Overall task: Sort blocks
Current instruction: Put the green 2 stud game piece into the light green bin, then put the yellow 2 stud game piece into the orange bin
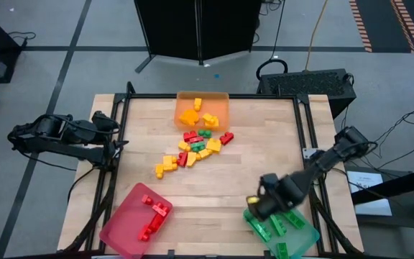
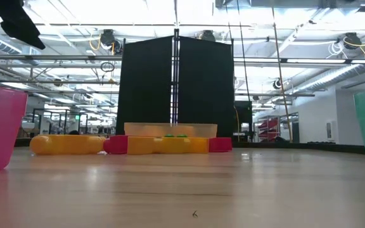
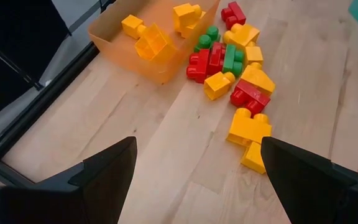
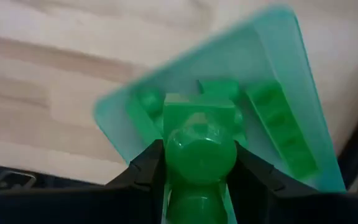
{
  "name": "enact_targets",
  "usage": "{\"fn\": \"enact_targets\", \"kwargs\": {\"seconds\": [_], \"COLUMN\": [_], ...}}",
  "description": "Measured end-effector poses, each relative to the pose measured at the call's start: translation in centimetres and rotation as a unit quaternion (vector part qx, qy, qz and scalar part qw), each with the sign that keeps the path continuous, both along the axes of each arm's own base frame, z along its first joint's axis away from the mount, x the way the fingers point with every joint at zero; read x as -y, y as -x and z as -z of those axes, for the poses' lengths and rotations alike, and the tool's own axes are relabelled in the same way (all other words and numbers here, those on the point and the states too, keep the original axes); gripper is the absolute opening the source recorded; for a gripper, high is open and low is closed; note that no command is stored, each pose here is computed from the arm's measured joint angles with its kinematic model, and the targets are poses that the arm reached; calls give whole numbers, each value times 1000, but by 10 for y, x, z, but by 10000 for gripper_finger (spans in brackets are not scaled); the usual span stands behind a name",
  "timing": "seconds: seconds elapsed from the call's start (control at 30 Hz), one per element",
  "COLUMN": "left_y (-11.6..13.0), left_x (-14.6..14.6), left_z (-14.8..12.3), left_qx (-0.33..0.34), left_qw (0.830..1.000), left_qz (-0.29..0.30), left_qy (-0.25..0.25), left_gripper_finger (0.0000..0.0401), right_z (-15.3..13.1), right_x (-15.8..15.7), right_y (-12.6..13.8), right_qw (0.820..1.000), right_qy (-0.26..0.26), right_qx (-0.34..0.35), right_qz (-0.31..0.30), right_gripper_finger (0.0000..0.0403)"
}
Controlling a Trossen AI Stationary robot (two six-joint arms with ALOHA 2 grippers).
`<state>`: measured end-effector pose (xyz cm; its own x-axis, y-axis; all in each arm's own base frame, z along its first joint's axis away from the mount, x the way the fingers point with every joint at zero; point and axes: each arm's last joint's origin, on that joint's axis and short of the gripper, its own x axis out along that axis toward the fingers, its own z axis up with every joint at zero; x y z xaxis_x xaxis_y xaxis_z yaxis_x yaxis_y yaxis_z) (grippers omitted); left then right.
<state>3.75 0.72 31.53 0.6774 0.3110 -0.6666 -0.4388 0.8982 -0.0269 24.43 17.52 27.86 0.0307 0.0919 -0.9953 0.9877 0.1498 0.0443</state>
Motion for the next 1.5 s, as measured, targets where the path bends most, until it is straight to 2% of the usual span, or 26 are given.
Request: {"fn": "enact_targets", "kwargs": {"seconds": [0.2,0.27,0.4,0.47,0.53,0.63,0.73,0.8,0.9,1.03,1.17,1.3,1.5], "left_y": [0,0,0,0,0,0,0,0,0,0,0,0,1], "left_x": [0,0,0,0,0,0,0,0,0,0,0,0,0], "left_z": [0,0,0,0,0,1,1,1,1,1,1,1,1], "left_qx": [-1,-1,-1,-1,-1,-4,-5,-5,-5,-5,-5,-5,-6], "left_qw": [1000,1000,1000,1000,1000,1000,1000,1000,1000,1000,1000,1000,1000], "left_qz": [3,4,4,6,7,8,8,8,8,8,6,6,3], "left_qy": [1,1,1,4,5,5,5,5,5,5,6,6,8], "left_gripper_finger": [345,345,345,345,345,345,345,345,345,345,345,345,345], "right_z": [9,10,10,10,10,10,8,8,9,14,26,50,89], "right_x": [-22,-23,-18,-15,-11,-2,20,39,70,120,176,222,253], "right_y": [13,13,10,8,6,-1,-15,-29,-54,-90,-109,-123,-136], "right_qw": [1000,1000,1000,999,999,999,996,994,988,964,942,929,903], "right_qy": [17,19,18,22,24,33,83,102,115,150,184,163,131], "right_qx": [-23,-24,-26,-29,-29,-22,19,45,86,142,138,133,101], "right_qz": [-7,-7,2,5,2,7,26,16,-61,-169,-243,-304,-395], "right_gripper_finger": [120,171,298,339,361,370,365,360,353,352,352,352,352]}}
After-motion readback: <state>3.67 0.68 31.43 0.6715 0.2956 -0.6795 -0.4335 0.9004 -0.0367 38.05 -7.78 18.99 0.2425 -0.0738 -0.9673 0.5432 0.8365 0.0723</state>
